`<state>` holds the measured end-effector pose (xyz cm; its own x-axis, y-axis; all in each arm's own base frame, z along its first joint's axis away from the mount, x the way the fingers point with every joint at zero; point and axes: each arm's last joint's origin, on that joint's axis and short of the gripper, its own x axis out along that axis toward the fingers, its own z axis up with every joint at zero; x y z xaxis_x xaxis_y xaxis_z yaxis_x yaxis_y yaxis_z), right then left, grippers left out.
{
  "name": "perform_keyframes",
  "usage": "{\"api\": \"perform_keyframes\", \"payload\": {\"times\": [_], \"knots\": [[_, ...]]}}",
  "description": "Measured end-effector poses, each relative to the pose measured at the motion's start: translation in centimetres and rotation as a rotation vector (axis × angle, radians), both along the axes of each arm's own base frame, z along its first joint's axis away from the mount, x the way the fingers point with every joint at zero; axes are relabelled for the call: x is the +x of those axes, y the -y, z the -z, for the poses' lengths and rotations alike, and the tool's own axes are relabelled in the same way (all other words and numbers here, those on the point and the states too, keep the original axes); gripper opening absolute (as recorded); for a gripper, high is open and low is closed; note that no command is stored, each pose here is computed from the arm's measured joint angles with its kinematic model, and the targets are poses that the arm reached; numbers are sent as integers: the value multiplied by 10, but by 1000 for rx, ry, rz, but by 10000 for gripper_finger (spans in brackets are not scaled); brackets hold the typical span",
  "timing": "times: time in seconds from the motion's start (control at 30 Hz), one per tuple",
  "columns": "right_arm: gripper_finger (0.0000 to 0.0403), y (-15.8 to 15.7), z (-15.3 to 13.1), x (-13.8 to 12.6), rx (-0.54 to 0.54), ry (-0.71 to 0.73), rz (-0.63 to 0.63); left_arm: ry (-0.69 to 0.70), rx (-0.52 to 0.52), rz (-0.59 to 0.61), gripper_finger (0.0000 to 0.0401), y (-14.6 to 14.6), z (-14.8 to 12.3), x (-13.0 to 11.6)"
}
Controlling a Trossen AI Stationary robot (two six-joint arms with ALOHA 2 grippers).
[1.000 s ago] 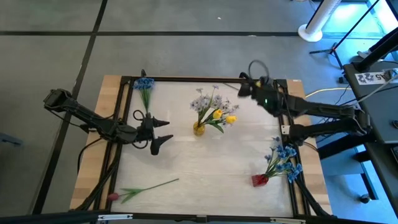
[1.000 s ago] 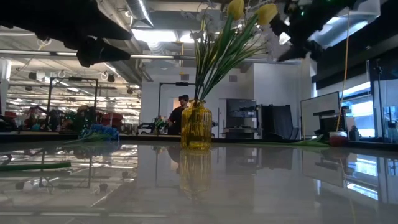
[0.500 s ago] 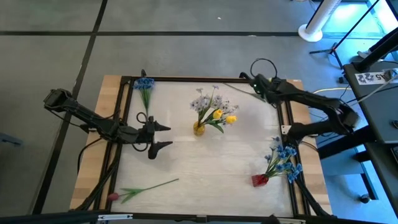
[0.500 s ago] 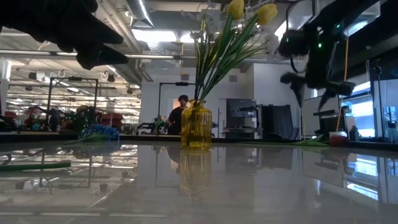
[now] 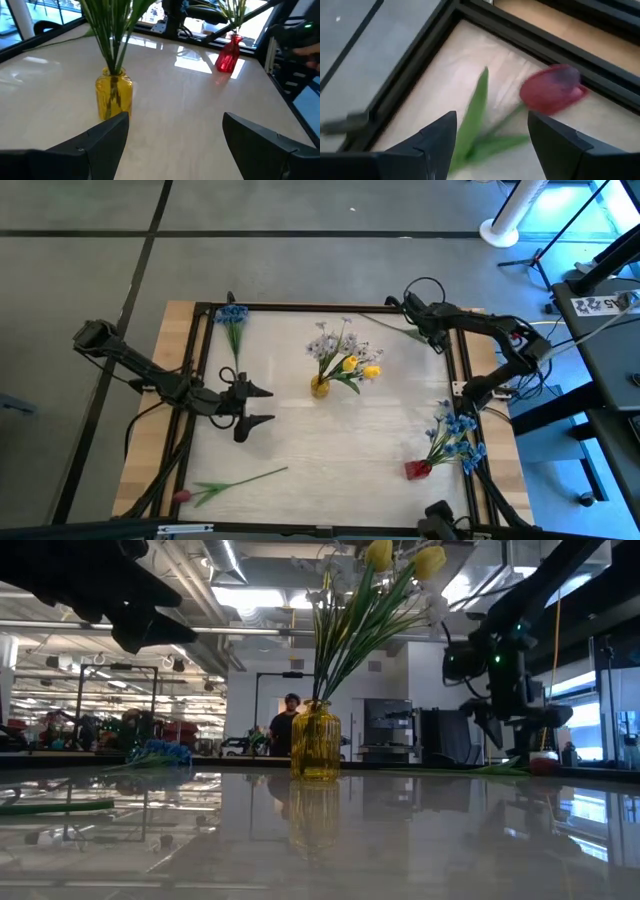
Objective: Sort flowers into vase by color
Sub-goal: Put the top red flower into the red vase
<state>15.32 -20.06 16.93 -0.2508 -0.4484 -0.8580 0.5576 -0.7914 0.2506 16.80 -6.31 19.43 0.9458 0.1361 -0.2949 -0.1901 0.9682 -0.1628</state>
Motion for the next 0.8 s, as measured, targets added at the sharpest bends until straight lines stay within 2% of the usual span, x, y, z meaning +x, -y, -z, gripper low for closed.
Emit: {"api": "perform_keyframes", "payload": {"times": [0.3, 0.47, 0.6, 0.8], "knots": [[243, 19, 38, 6, 53, 16, 55, 3, -16, 14, 318, 4, 0, -2], [230, 20, 40, 9, 33, 5, 100, 0, 8, 19, 318, 4, 0, -2], [182, 18, 41, 9, 57, -1, 81, -3, 32, 27, 318, 4, 0, -2], [66, 7, 42, 16, 96, -59, -3, -3, 35, 27, 318, 4, 0, -1]]}}
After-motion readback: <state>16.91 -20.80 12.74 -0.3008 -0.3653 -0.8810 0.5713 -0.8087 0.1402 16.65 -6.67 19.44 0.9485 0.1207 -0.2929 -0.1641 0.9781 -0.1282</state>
